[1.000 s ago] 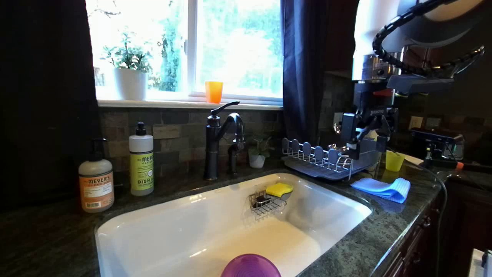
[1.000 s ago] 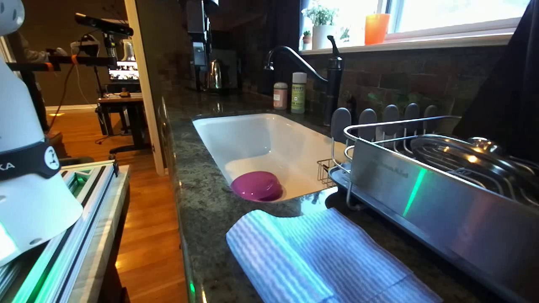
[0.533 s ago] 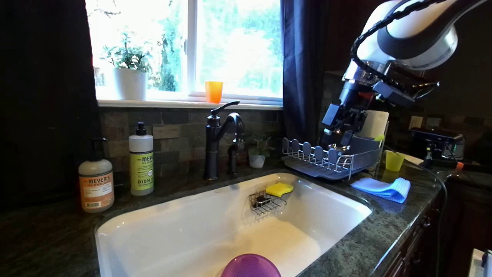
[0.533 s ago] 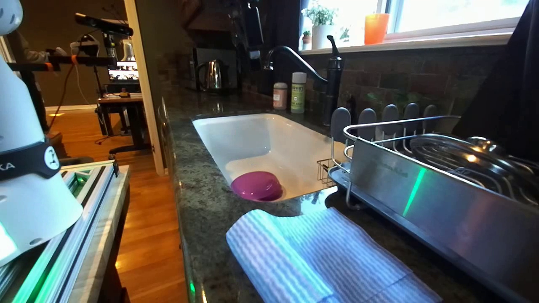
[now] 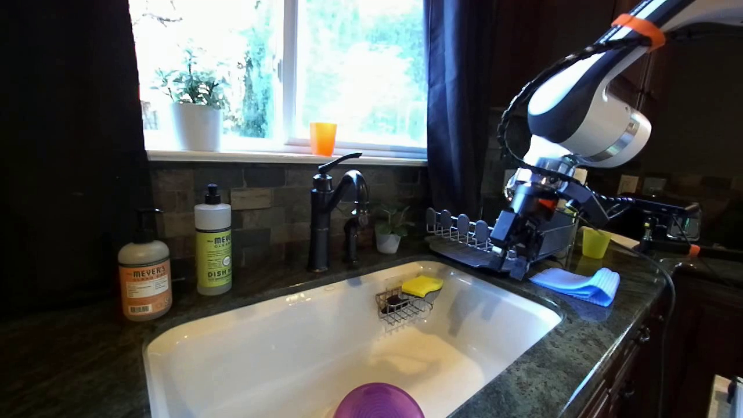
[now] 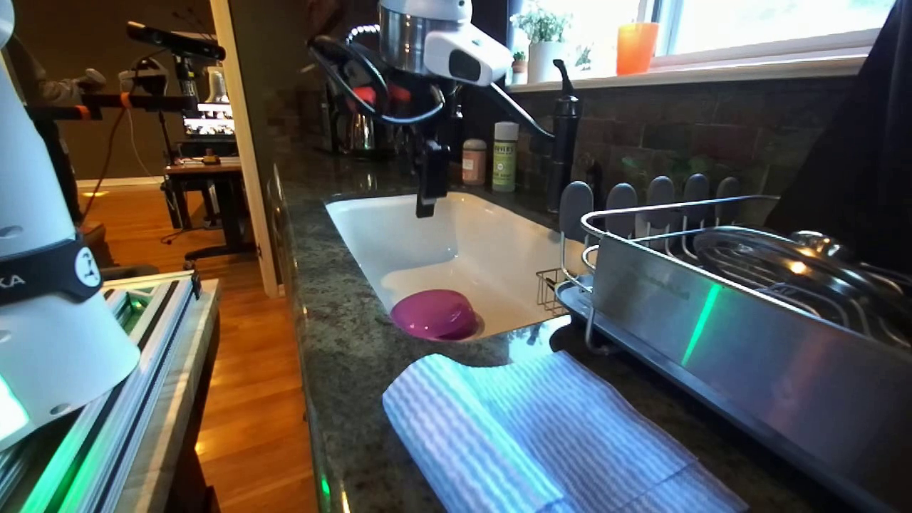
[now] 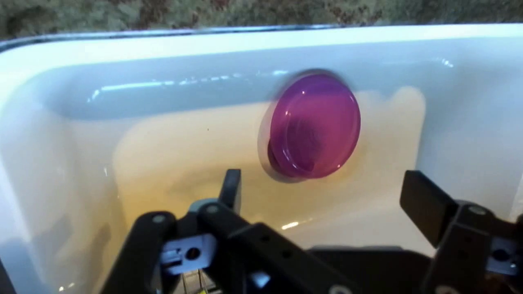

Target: Move the purple plate to the left then put the purple cup on the right side of the sink.

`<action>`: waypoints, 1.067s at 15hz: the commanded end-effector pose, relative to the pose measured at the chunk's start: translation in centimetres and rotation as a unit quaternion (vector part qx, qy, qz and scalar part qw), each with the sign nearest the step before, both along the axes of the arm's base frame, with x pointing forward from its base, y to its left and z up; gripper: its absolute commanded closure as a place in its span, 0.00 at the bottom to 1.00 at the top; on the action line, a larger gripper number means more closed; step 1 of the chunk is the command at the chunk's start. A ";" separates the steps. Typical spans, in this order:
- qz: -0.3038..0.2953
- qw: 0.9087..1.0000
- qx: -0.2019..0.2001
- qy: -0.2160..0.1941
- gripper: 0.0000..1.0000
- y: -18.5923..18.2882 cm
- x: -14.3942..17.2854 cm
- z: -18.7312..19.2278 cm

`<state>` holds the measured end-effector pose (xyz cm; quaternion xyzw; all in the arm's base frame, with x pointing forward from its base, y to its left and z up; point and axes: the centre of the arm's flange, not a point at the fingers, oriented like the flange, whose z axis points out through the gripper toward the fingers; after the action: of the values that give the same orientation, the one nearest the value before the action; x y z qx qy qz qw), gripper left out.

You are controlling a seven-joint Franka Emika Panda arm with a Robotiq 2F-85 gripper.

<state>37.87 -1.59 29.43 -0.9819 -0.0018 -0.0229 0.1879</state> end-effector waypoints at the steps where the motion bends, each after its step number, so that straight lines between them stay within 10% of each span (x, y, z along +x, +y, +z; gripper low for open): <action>1: -0.001 1.000 0.002 0.009 0.00 -0.3 0.0 -0.7; 16: 0.145 0.986 0.034 -0.071 0.00 1.9 10.8 -13.6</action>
<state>44.68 -0.55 22.00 -0.9689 -0.1263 -0.0672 0.2017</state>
